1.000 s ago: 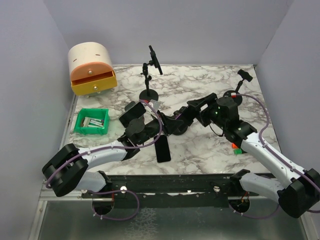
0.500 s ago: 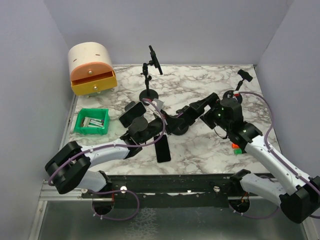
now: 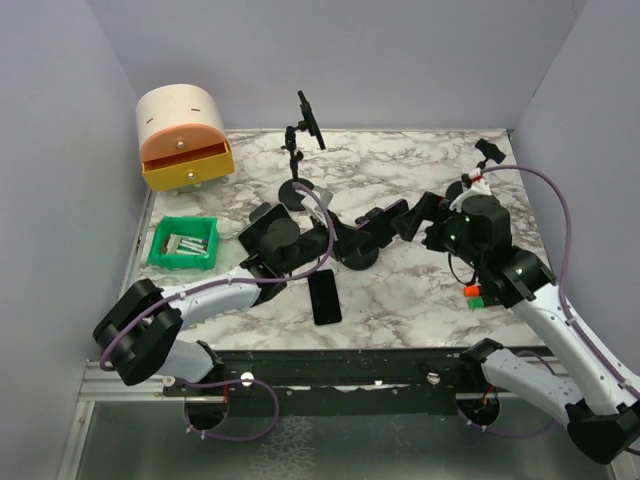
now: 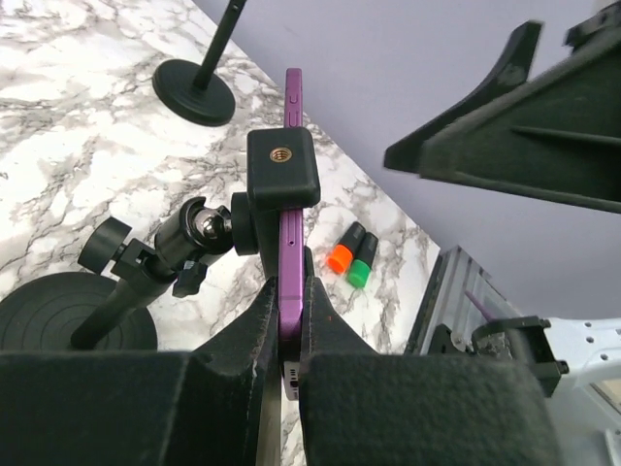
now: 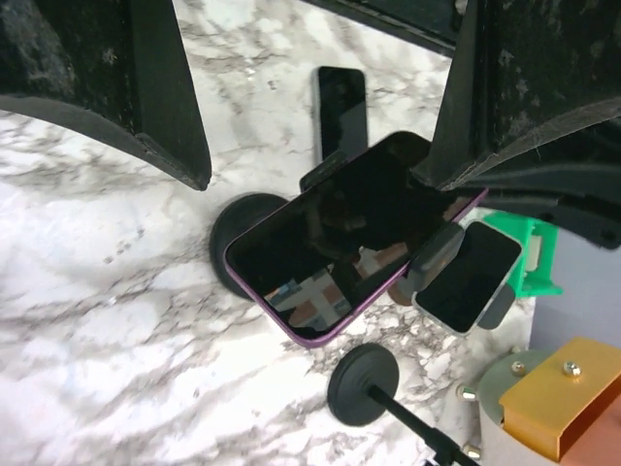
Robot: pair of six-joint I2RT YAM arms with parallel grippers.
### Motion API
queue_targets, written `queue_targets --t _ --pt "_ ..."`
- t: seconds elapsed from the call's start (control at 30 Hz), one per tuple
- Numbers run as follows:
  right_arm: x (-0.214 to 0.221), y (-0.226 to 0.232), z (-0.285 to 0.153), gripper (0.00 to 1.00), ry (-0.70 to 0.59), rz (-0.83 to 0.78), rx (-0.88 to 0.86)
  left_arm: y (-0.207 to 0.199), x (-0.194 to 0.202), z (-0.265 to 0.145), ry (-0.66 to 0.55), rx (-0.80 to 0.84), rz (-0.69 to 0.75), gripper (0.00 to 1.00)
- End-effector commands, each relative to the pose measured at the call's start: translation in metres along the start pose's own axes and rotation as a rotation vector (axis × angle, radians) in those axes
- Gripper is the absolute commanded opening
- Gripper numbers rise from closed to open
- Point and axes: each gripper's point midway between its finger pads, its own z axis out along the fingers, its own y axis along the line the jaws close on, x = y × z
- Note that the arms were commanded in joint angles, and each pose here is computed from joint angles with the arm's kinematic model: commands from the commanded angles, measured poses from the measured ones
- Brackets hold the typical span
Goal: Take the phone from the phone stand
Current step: Adjust the phone stand with the phone at the center of the board.
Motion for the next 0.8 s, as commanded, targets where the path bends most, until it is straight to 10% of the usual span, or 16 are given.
queue_targets --t 0.0,0.4,0.77 --pt "-0.027 -0.002 -0.028 0.97 -0.123 -0.251 -0.025 -0.017 -0.018 0.002 0.046 0.133 0.014 0.0" --pt "-0.027 0.044 -0.054 0.85 -0.297 -0.448 -0.391 -0.041 -0.026 -0.006 0.361 0.521 -0.153 0.0" --pt "-0.025 0.019 -0.06 0.85 -0.249 -0.539 -0.266 -0.034 -0.034 -0.013 0.448 0.617 -0.147 0.0"
